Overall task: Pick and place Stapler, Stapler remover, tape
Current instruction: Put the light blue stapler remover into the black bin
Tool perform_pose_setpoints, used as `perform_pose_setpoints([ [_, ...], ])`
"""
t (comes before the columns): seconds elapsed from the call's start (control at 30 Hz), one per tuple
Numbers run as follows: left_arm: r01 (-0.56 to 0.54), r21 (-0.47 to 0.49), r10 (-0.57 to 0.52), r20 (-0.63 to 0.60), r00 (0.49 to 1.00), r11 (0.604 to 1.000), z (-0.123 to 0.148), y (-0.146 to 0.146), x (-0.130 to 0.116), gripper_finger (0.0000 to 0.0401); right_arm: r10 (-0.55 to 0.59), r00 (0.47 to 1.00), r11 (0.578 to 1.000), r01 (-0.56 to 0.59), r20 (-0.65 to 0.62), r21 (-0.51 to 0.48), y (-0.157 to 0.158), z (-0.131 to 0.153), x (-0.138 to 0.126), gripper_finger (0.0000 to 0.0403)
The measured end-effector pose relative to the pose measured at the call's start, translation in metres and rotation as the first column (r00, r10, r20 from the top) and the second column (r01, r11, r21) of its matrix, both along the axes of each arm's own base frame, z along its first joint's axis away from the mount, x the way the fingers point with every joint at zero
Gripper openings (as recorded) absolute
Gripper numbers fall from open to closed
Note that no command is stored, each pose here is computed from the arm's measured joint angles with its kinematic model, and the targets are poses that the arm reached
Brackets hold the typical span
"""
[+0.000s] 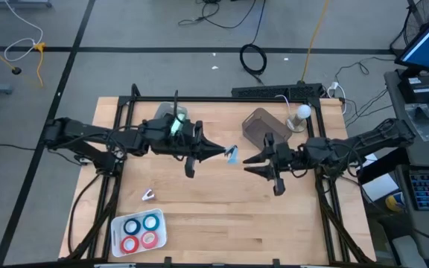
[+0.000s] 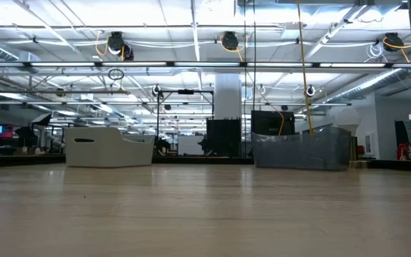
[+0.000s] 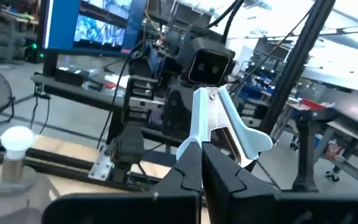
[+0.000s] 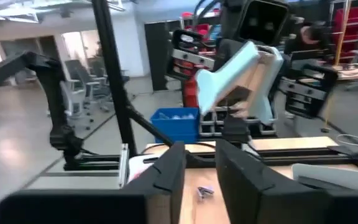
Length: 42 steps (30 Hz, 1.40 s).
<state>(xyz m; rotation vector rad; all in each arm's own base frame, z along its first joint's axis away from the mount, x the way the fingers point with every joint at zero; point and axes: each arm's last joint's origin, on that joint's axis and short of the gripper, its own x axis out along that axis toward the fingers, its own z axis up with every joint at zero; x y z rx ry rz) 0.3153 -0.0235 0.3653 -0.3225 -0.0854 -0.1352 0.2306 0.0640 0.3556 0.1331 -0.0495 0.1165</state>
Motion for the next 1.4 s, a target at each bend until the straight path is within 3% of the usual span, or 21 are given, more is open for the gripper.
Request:
perform_pose_setpoints([
  [0.27, -0.002, 0.03, 0.001, 0.04, 0.999, 1.0, -0.004, -0.002, 0.008, 0.0, -0.025, 0.998, 0.999, 0.022, 0.062, 0.043, -0.005, 0.006, 0.003, 0.0164],
  [0.57, -0.002, 0.029, 0.0, 0.064, 0.998, 1.0, -0.017, -0.005, 0.024, 0.0, -0.045, 0.998, 0.995, 0.043, 0.032, 0.086, -0.01, 0.0, 0.01, 0.0171],
  [0.87, -0.017, 0.037, 0.015, 0.07, 0.997, 0.999, -0.019, 0.0, 0.027, 0.0, -0.045, 0.999, 0.992, 0.042, 0.025, 0.121, -0.01, 0.0, 0.01, 0.0134],
  [1.4, -0.024, 0.057, 0.019, 0.095, 0.995, 0.998, -0.016, 0.0, 0.026, 0.0, -0.045, 0.999, 0.989, 0.042, 0.016, 0.141, -0.01, -0.001, 0.01, 0.0006],
])
